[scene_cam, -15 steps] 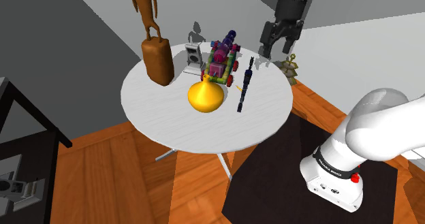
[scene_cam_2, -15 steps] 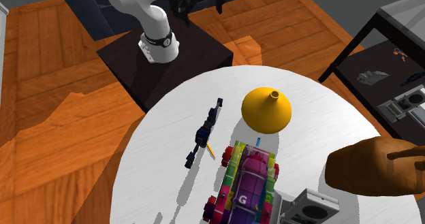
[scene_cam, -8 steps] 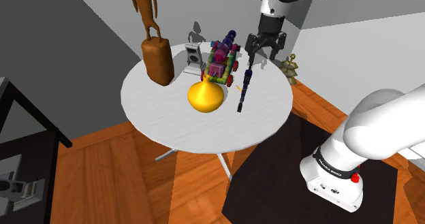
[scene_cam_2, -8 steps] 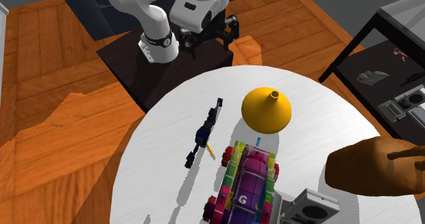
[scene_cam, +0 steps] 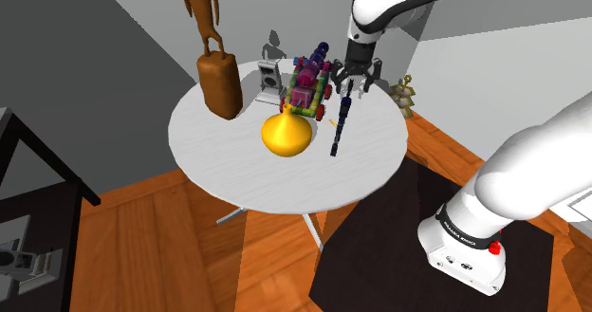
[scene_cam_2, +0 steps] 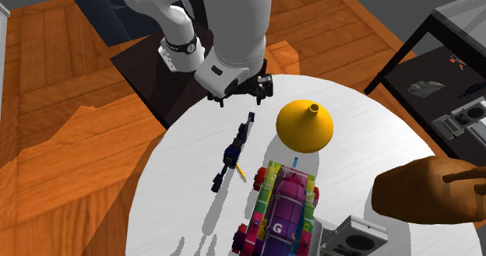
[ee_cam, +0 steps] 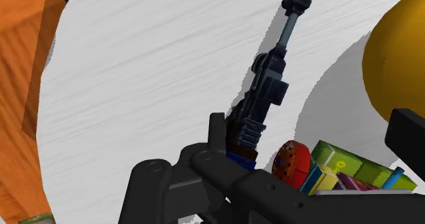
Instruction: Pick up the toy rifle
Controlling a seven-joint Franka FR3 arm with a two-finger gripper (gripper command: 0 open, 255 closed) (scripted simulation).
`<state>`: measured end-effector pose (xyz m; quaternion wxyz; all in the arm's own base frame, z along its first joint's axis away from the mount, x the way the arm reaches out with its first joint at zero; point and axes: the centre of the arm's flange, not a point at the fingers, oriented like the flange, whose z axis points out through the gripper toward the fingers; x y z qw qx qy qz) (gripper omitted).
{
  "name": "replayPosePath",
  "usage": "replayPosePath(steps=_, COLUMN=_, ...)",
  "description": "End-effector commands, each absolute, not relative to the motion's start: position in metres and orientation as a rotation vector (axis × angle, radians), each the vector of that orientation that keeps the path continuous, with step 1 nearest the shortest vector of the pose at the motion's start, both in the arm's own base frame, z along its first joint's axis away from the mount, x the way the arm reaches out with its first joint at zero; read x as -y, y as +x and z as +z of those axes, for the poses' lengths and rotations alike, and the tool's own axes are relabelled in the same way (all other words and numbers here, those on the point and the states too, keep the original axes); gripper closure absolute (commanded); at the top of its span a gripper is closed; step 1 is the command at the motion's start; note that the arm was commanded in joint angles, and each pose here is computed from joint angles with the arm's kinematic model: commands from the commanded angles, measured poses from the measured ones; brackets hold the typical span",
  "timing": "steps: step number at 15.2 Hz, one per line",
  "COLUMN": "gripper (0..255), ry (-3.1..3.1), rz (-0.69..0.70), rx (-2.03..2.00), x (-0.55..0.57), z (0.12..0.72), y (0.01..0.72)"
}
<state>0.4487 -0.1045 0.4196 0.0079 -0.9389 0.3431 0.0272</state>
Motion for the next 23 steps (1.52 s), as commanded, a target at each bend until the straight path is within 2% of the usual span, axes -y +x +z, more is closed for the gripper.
replayPosePath(steps=1, gripper=0, ry=-2.916, rz=0.078, rx=-1.155, x=0.12, z=0.405, y=0.462)
replayPosePath(steps=10, gripper=0, ry=-2.815, rz=0.052, rx=-1.488, x=0.19, z=0.337, y=0.506)
replayPosePath(steps=19, gripper=0, ry=-2.815, rz=0.052, rx=-1.488, x=0.19, z=0.297, y=0.506)
replayPosePath(steps=20, gripper=255, ry=-2.816, rz=0.052, rx=-1.488, x=0.19, z=0.296, y=0.507)
replayPosePath(steps=23, gripper=255, ry=-2.816, rz=0.052, rx=-1.488, x=0.191, z=0.296, y=0.507)
